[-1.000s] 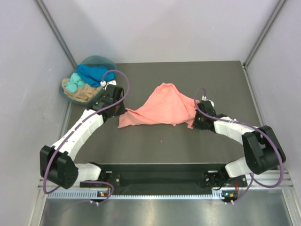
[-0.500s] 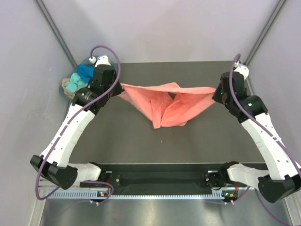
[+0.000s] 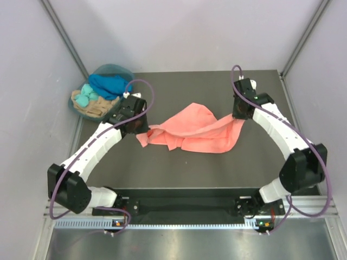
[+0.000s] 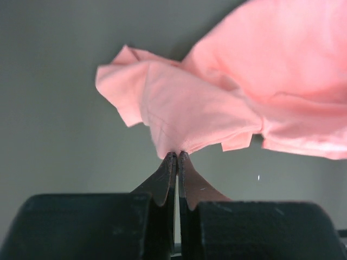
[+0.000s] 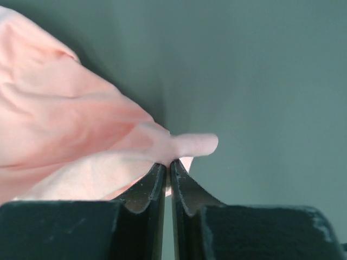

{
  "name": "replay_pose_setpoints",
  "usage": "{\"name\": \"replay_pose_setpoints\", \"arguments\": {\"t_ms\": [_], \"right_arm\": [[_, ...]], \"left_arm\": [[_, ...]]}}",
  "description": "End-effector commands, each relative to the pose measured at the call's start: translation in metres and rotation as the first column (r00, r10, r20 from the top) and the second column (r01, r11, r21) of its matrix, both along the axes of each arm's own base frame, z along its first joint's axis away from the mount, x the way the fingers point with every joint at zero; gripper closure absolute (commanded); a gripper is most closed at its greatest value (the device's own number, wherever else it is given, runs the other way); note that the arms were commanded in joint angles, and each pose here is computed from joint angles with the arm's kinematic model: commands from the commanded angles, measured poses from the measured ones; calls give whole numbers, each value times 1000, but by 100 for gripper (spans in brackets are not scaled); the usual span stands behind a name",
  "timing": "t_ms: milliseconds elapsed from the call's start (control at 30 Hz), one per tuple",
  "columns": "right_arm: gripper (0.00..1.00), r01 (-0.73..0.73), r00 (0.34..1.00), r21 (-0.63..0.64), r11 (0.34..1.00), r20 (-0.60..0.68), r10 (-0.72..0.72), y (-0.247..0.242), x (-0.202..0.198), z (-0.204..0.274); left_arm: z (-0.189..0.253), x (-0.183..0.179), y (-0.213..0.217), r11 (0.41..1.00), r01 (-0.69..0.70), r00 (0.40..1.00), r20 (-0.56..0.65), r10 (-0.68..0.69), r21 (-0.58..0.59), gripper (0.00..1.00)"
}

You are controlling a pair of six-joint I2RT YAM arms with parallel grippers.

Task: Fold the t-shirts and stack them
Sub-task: Flatten the tshirt out

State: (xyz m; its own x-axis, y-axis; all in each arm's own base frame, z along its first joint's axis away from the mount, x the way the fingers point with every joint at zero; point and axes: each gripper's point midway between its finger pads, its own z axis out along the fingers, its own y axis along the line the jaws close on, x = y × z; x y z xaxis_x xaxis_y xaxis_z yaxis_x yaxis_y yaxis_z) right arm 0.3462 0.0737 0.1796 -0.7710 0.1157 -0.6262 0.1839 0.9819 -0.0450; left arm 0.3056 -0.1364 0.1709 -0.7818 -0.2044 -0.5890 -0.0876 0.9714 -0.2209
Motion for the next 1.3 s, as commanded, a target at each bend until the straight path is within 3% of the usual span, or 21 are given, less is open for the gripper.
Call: {"name": "replay_pose_setpoints", "arguments": {"t_ms": [0,33,133,267,333,467,500,633,767,1267], "right_arm": [[92,-22,999,40,999,43,20,2,26,-3],[81,-17,999,41,999,45,15,2,33,-7],[64,28,999,44,999,31,-29,-3,41,-8],[53,204,978,84,975,27,-207,-14,29,-4],[48,350,934,207,914,1,-358,-12,16,-11],[46,556,823,399,729,-143,-549,-3,-2,-39],[46,620,775,432,655,-206,-597,-4,-7,-52],[49,665,706,535,522,-221,-673,-19,10,-67],[55,687,676,532,495,-217,-704,-37,22,-83],[55,757,606,503,417,-302,-736,-37,29,-134]], "left_arm": [[-4,0,-17,996,43,999,6,-42,-81,100],[-16,-5,-18,995,44,998,-29,-47,-86,100],[-36,-13,-24,992,58,995,-75,-67,-115,100],[-44,-13,-16,996,33,995,-89,-40,-80,100],[-45,-10,-9,999,16,997,-80,-20,-39,100],[-42,-7,-5,1000,12,997,-75,-13,-8,100],[-42,-6,-5,1000,13,997,-72,-14,-9,100],[-43,-8,-3,1000,20,997,-74,-20,2,100],[-41,-9,-5,999,37,997,-72,-37,-7,100],[-39,-6,-11,998,50,997,-50,-51,-35,100]]}}
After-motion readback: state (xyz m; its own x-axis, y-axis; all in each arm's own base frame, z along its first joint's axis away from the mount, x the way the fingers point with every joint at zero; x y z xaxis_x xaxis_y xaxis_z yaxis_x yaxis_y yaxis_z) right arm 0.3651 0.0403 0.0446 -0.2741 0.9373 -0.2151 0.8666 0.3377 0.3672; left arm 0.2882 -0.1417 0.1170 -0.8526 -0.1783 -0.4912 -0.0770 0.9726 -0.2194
